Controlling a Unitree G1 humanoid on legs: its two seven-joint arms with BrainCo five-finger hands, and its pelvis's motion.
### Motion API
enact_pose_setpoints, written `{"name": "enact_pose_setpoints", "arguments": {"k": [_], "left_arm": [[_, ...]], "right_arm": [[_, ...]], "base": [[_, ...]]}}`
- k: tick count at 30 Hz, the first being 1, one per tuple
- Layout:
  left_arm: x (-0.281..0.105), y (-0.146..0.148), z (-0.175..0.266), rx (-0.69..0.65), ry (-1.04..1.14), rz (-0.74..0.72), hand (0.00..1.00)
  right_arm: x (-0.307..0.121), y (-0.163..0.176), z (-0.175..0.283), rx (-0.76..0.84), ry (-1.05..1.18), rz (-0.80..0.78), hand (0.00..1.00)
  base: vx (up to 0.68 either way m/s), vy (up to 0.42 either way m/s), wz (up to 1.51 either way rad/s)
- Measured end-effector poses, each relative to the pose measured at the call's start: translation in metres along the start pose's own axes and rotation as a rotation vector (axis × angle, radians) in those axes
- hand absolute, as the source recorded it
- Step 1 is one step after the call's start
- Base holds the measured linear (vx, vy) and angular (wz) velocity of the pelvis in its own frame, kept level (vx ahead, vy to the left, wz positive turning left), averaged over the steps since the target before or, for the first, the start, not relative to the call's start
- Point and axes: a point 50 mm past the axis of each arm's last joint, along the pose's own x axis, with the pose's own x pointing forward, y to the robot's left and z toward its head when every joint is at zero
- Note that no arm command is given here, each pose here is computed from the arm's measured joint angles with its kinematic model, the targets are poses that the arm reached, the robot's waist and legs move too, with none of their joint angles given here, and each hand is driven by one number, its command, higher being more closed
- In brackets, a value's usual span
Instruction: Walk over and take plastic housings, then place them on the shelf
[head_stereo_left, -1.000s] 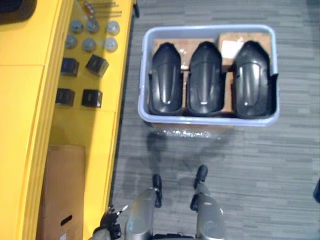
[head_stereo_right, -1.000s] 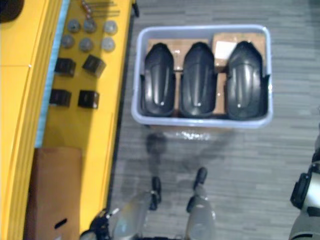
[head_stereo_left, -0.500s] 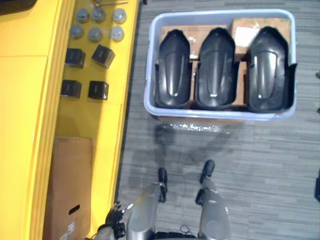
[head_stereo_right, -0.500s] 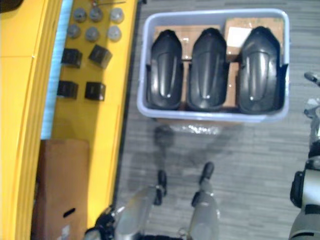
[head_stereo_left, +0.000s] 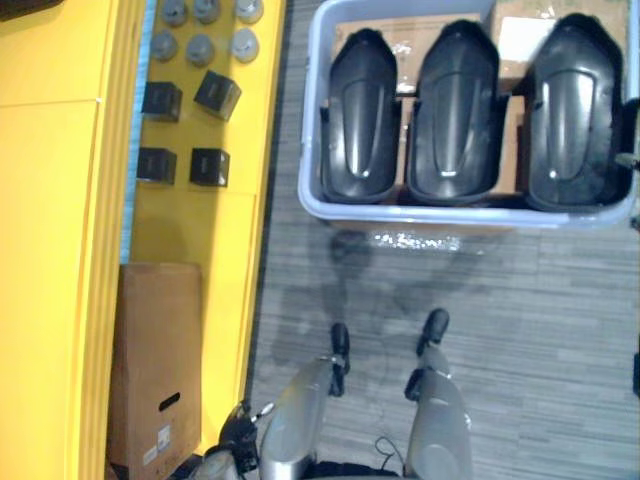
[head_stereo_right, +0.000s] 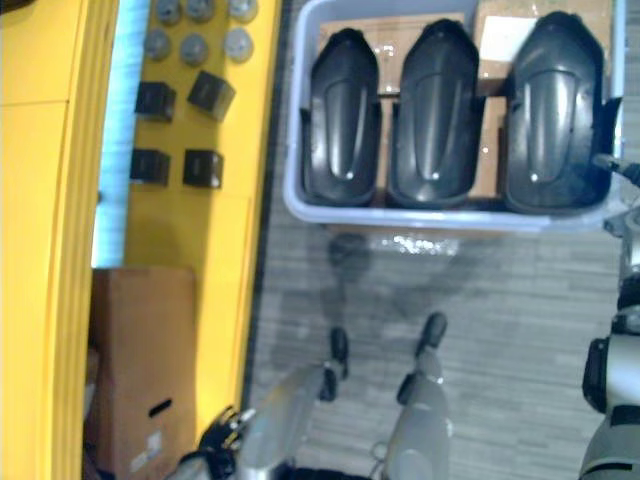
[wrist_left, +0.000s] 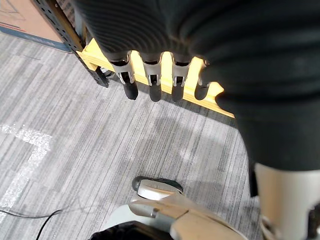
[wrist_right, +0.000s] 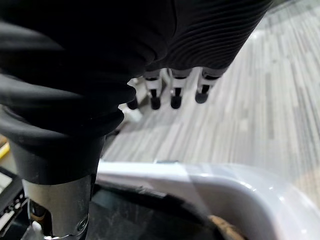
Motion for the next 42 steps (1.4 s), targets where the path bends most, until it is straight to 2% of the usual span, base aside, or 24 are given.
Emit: {"name": "enact_pose_setpoints", "arguments": {"k": [9,10,14,18,26,32,42], "left_arm": [[0.001,-0.008,0.000,-0.015,0.003,-0.043,0.00],[0.001,-0.008,0.000,-0.011,0.001,-0.045,0.00],[0.001,-0.008,0.001,-0.008,-0.006,-0.050,0.00],[0.001,-0.009,0.002,-0.006,-0.014,-0.055,0.00],[0.001,-0.010,0.002,-0.002,-0.013,-0.055,0.00],[0.001,-0.013,0.002,-0.010,-0.009,-0.054,0.00],[0.001,-0.015,0.009,-0.013,-0.037,-0.060,0.00]], "right_arm": [[0.003,-0.005,0.015,-0.076,-0.041,-0.022,0.00],[0.003,-0.005,0.016,-0.086,-0.043,-0.025,1.00],[0.003,-0.005,0.016,-0.130,-0.029,-0.024,1.00],[0.003,-0.003,0.005,-0.245,0.048,-0.008,1.00],[0.005,-0.016,0.005,-0.343,0.131,-0.069,1.00],[0.001,-0.026,-0.025,-0.478,0.292,-0.113,1.00],[-0.002,-0.034,-0.042,-0.508,0.349,-0.176,1.00]], "base": [[-0.01,-0.001,0.04],[-0.01,-0.004,0.07],[-0.02,-0.002,0.11],[-0.01,0.010,0.06],[0.00,0.001,0.01],[0.00,0.000,0.00],[0.00,0.000,0.00]]}}
